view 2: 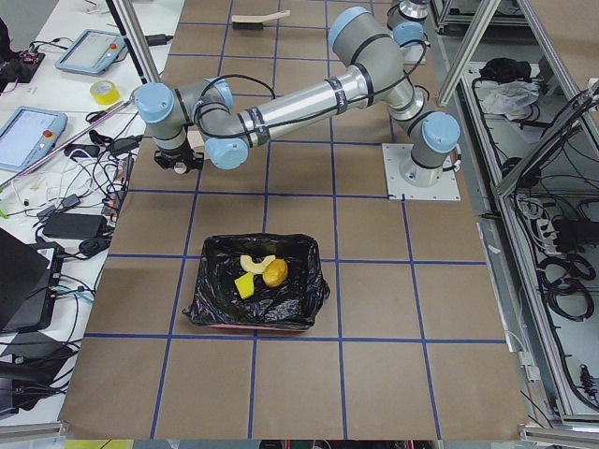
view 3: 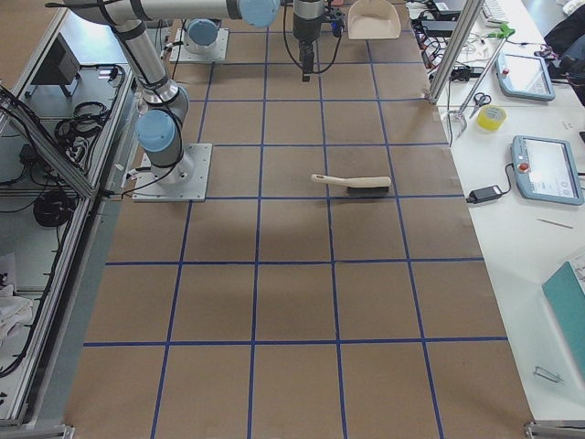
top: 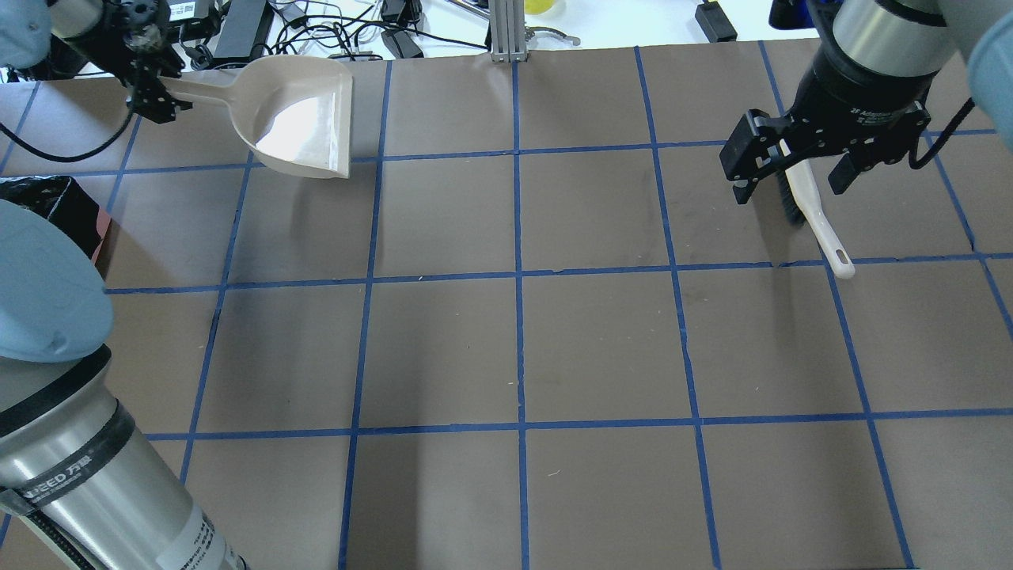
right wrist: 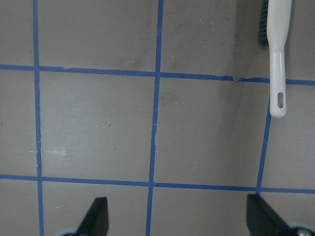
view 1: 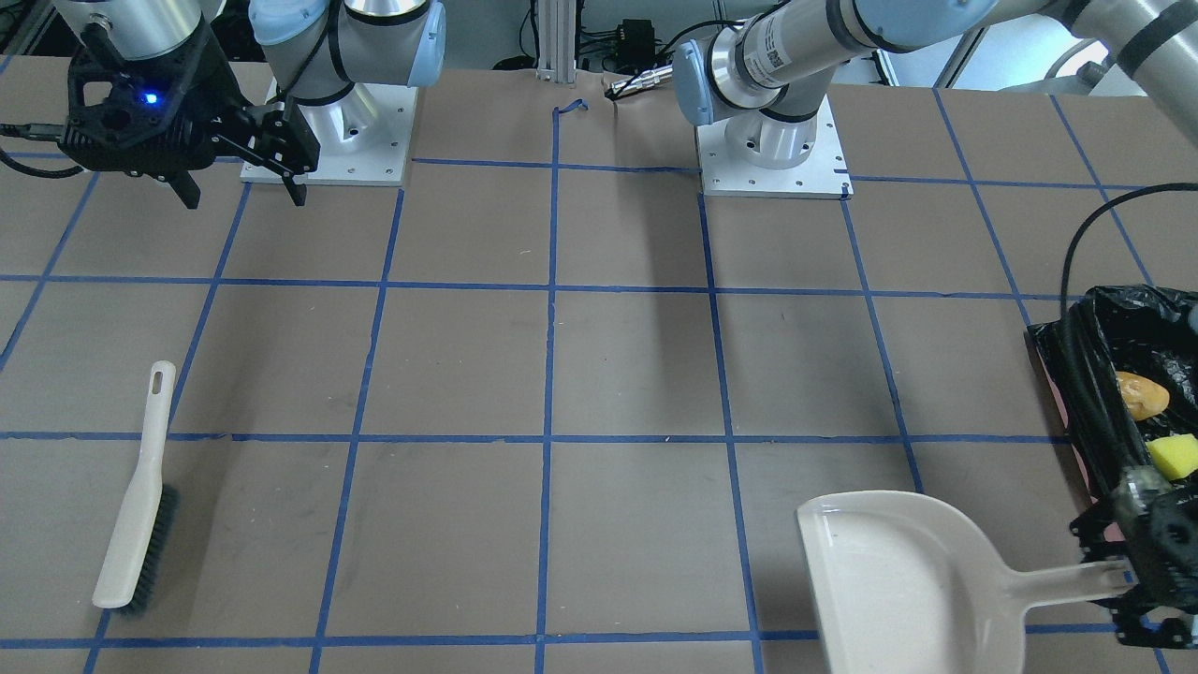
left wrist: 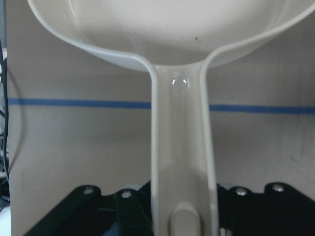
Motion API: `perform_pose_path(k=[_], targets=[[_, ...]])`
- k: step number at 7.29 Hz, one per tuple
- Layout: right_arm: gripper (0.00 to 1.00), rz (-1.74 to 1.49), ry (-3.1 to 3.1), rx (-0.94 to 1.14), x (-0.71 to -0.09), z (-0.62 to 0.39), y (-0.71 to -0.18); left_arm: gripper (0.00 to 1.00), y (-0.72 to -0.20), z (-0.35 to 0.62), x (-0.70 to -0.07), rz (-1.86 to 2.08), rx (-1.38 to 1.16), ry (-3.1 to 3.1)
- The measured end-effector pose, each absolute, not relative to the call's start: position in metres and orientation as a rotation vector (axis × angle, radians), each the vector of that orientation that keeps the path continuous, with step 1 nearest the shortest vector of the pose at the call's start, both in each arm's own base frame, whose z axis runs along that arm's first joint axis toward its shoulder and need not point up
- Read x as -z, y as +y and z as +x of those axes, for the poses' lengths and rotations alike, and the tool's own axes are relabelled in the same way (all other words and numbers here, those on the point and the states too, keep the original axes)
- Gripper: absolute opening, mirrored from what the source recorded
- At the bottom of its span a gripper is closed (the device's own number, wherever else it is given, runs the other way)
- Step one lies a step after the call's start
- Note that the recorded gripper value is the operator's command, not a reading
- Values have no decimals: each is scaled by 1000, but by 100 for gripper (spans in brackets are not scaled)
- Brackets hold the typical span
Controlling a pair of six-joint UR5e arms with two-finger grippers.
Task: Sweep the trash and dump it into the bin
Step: 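Lower the dustpan with the left gripper onto the table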
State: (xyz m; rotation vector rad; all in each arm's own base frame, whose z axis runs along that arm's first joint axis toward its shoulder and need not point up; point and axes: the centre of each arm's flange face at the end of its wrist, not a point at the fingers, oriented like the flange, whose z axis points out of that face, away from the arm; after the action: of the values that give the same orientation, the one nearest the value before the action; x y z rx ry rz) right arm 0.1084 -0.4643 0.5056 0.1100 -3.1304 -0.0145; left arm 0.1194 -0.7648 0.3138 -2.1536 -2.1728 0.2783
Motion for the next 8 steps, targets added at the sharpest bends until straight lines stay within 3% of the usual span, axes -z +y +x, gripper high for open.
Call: perform_pose_path(k=[3,8], targets=[[100,120,-3125,5,-505,108,-466,0,-744,79,-259,-2163,-294,-2109],[100,97,-3126,2,-501,108,-472,0,-719,69,-241,-2131,-343,-2034]])
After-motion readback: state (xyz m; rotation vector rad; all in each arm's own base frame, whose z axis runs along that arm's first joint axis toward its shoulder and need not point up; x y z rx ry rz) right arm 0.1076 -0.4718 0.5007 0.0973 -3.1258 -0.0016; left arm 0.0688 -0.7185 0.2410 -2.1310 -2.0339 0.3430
